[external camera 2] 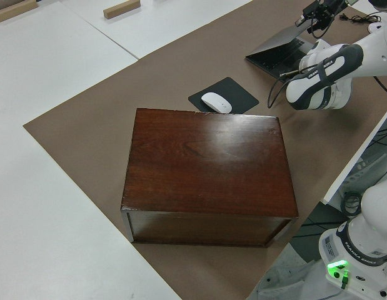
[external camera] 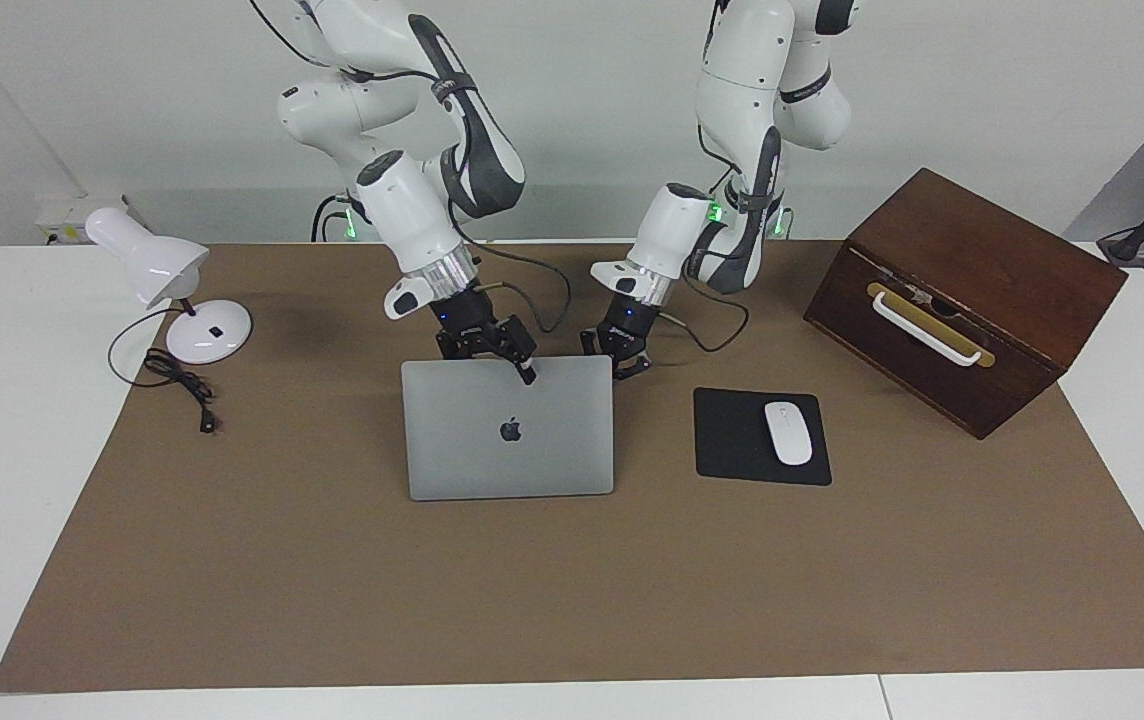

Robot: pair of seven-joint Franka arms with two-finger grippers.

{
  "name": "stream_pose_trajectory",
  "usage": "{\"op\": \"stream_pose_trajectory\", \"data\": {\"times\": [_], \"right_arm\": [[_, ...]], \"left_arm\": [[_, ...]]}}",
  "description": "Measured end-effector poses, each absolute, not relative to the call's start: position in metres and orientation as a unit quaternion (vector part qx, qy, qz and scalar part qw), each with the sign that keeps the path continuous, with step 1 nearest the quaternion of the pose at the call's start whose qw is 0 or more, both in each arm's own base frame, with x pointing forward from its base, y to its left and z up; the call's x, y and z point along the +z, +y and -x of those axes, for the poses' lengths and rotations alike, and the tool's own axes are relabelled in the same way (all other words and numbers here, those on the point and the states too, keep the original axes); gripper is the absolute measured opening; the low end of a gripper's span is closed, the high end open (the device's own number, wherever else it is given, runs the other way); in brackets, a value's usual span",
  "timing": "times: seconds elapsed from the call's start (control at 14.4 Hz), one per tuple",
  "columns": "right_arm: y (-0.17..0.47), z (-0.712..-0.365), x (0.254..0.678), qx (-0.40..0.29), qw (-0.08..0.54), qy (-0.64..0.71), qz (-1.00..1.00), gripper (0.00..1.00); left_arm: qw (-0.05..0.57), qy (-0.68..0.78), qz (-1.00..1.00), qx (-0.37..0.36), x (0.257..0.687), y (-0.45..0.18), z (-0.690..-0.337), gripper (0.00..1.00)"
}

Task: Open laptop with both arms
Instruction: 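Lift the laptop lid upward with the right gripper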

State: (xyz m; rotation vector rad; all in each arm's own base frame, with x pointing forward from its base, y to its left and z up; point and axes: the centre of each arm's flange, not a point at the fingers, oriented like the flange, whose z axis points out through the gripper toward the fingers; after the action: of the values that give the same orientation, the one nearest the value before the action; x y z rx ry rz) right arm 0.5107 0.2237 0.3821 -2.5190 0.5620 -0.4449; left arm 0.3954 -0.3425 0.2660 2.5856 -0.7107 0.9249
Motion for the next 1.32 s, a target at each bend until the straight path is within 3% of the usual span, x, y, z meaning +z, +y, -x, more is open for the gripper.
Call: {"op": "stream_pose_trajectory", "data": {"times": [1.32], "right_arm": [[0.2,-0.603,0.436,-0.163,0.224,0.141,0.95,1.0]], "left_arm": [[0.151,-0.255,-0.899,0.323,0.266,-0.342,-0.395,0.01]]}}
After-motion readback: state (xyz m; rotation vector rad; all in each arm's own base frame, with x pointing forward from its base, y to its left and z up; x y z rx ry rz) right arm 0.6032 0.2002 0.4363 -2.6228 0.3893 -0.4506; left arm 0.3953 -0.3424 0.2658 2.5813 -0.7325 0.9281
